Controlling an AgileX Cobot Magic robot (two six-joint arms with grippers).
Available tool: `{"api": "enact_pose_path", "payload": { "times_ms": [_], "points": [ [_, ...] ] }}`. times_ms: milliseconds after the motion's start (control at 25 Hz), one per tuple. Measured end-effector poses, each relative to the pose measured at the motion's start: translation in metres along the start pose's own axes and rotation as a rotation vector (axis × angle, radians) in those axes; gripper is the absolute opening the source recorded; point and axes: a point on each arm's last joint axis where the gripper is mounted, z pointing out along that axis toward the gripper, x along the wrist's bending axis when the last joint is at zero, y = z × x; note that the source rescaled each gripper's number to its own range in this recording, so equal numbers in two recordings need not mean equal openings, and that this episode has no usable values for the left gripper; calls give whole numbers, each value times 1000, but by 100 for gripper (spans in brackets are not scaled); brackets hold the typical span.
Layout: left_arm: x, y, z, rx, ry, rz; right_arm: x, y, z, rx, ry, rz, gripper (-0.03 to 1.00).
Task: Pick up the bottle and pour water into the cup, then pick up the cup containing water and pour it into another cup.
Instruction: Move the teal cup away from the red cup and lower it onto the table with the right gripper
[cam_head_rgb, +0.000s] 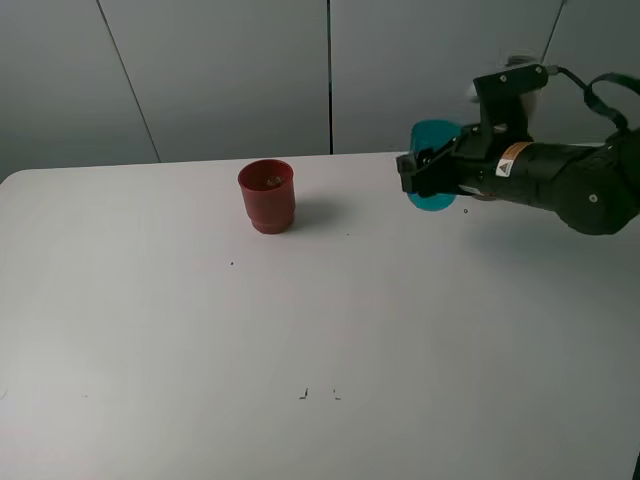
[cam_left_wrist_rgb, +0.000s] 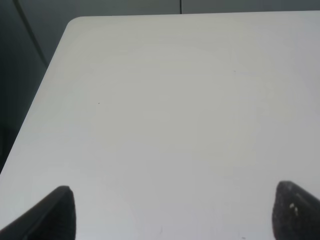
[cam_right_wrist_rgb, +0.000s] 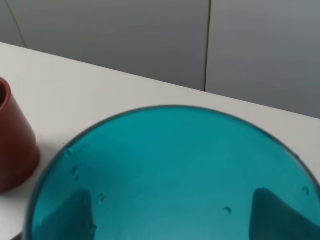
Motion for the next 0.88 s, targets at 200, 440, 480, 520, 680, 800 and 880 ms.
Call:
{"api": "enact_pose_path", "payload": {
  "times_ms": [200,440,480,520,680,800,880],
  "points": [
    [0,0,0,0,0,0,-4,-17,-10,-5,-70,-105,10],
    [0,0,0,0,0,0,-10,-43,4,22,-127,-69,10],
    [0,0,0,0,0,0,-11,-47,7,17,-127,-71,10],
    [0,0,0,0,0,0,-11,-51,9,10,-133,-67,10],
    [0,0,0,0,0,0,-12,-63,18,-69,-142,-69,10],
    [0,0,0,0,0,0,-13,-70,25,-88,-143,-46,10],
    [0,0,0,0,0,0,-13,-72,30,-94,-142,-39,10]
  ]
}}
